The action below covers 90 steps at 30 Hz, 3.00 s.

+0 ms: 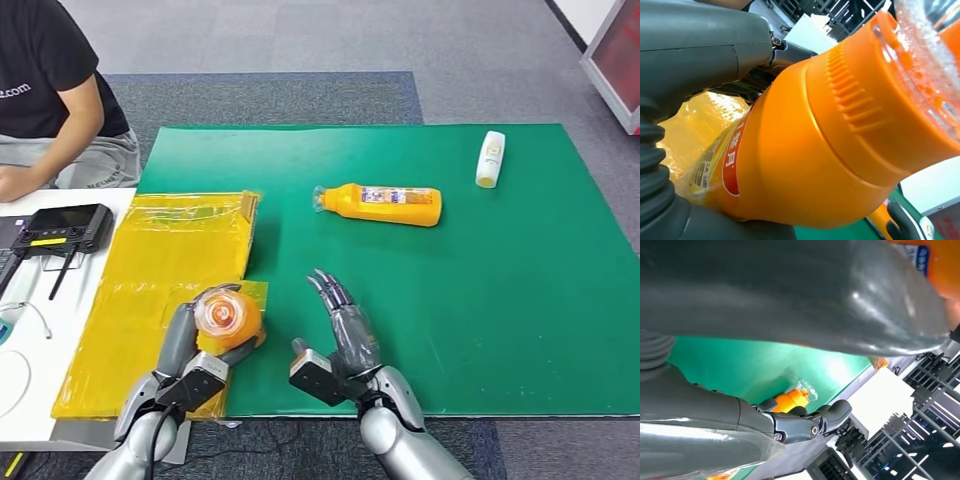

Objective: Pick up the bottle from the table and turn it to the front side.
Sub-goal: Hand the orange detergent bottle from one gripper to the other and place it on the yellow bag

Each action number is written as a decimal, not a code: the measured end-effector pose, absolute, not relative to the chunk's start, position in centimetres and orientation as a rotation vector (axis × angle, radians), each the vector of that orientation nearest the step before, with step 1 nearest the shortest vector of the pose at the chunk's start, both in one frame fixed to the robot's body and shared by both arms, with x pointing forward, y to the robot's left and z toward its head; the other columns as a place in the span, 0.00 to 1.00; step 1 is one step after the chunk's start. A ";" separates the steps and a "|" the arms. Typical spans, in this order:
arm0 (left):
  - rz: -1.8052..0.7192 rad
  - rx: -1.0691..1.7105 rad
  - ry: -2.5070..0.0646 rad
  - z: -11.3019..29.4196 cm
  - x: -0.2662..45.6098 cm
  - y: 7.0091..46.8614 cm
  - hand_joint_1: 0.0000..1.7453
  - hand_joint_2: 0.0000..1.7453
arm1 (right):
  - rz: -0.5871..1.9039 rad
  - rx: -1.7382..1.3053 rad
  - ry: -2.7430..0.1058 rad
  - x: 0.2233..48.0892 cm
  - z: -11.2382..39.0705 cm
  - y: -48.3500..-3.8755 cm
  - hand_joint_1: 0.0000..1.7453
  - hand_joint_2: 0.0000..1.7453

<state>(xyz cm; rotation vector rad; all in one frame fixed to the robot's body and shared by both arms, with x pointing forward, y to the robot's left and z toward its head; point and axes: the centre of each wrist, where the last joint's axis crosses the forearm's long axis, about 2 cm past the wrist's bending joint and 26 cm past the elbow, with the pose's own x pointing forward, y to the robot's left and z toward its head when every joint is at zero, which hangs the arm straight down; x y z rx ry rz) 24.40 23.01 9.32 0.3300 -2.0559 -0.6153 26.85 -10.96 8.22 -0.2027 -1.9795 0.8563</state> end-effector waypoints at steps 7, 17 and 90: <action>-0.638 0.366 -2.057 9.5 24.5 23.8 1.00 1.00 | 0.846 -0.203 -1.975 26.7 8.1 -10.9 0.00 0.00; -0.733 0.511 -2.010 10.4 25.7 26.4 1.00 1.00 | 0.839 -0.207 -1.970 26.7 8.0 -11.1 0.00 0.00; -0.769 0.260 -1.754 8.3 33.8 24.5 1.00 1.00 | 0.602 -0.404 -1.997 28.9 8.8 -10.8 0.00 1.00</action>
